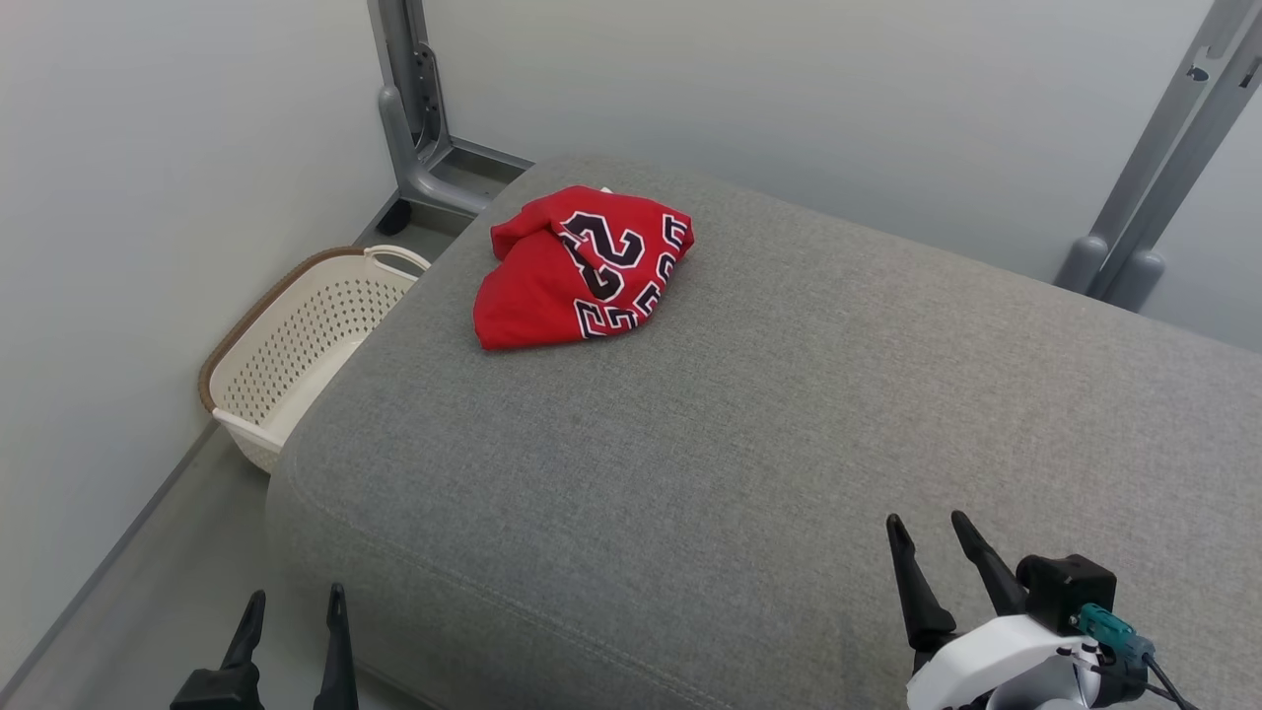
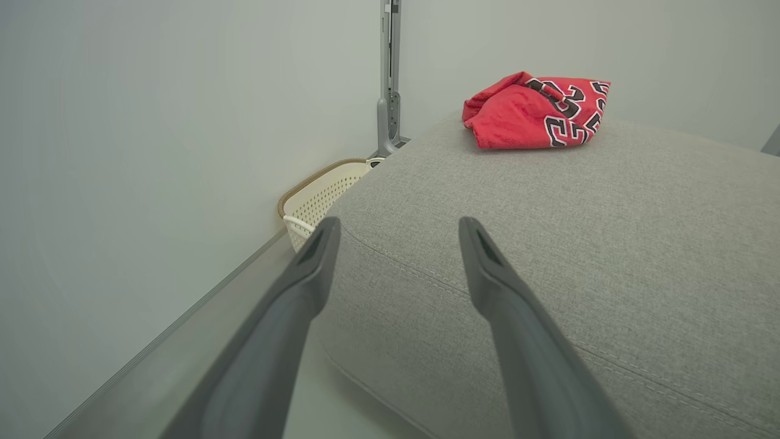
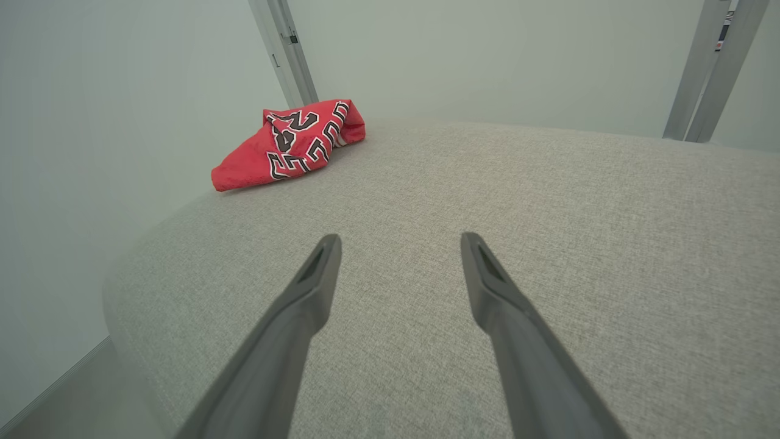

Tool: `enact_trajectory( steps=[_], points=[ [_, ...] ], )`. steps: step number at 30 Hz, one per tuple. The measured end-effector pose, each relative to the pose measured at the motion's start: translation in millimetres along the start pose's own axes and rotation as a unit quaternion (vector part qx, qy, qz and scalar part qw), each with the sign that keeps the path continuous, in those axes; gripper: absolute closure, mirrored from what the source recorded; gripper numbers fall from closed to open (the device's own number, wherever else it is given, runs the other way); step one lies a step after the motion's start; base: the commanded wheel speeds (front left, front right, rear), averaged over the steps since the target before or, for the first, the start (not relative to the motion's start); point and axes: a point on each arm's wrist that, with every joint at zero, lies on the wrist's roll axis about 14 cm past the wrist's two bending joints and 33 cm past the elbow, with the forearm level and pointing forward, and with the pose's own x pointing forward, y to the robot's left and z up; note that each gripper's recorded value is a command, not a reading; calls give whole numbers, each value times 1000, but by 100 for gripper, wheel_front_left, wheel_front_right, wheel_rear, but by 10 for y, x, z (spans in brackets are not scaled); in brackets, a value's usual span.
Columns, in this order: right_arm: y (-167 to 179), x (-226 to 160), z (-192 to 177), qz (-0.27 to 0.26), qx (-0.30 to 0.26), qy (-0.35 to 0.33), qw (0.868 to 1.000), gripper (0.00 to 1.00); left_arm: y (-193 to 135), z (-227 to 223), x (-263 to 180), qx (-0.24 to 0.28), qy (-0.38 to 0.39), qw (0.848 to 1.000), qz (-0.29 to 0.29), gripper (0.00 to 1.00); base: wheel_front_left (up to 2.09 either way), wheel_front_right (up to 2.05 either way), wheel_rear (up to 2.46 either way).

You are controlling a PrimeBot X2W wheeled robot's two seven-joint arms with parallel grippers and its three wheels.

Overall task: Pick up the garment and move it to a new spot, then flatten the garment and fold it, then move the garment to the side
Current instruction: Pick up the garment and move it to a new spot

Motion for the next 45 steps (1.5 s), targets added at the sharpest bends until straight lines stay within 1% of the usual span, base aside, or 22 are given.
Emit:
enact_trajectory(
  steps=[6, 9, 14, 20, 23, 31, 35, 38, 45],
  points=[
    [2, 11, -12, 1, 0, 2, 1000, 0, -18, -29, -2, 0, 5, 1000, -2, 0, 0, 0, 0],
    [4, 11, -17, 2, -2, 2, 1000, 0, -52, -125, -2, -7, 23, 1000, -5, 0, 0, 0, 0],
    [-18, 22, -29, 1, -7, 3, 1000, 0, -166, -144, 164, -10, 48, 998, -24, 0, 0, 0, 0],
    [-53, 129, -10, 7, -32, 2, 999, 0, -374, -66, 650, 16, 102, 992, -66, 0, 0, 0, 0],
    [-108, 198, 10, 7, -45, 4, 999, 0, -522, -2, 944, 43, 126, 987, -90, 0, 0, 0, 0],
    [-229, 330, 8, 8, -63, 14, 998, 0, -930, 274, 1754, 80, 141, 978, -129, 0, 0, 0, 0],
    [-312, 369, -22, 7, -62, 17, 998, 0, -1164, 248, 2058, 94, 159, 971, -149, 0, 0, 0, 0],
    [-406, 392, -50, 1, -59, 21, 998, 0, -1330, 100, 2208, 115, 192, 960, -167, 0, 0, 0, 0],
    [-756, 326, -210, -37, -54, 43, 997, 0, -1590, -247, 2492, 138, 256, 938, -188, 0, 0, 0, 0]
  ],
)
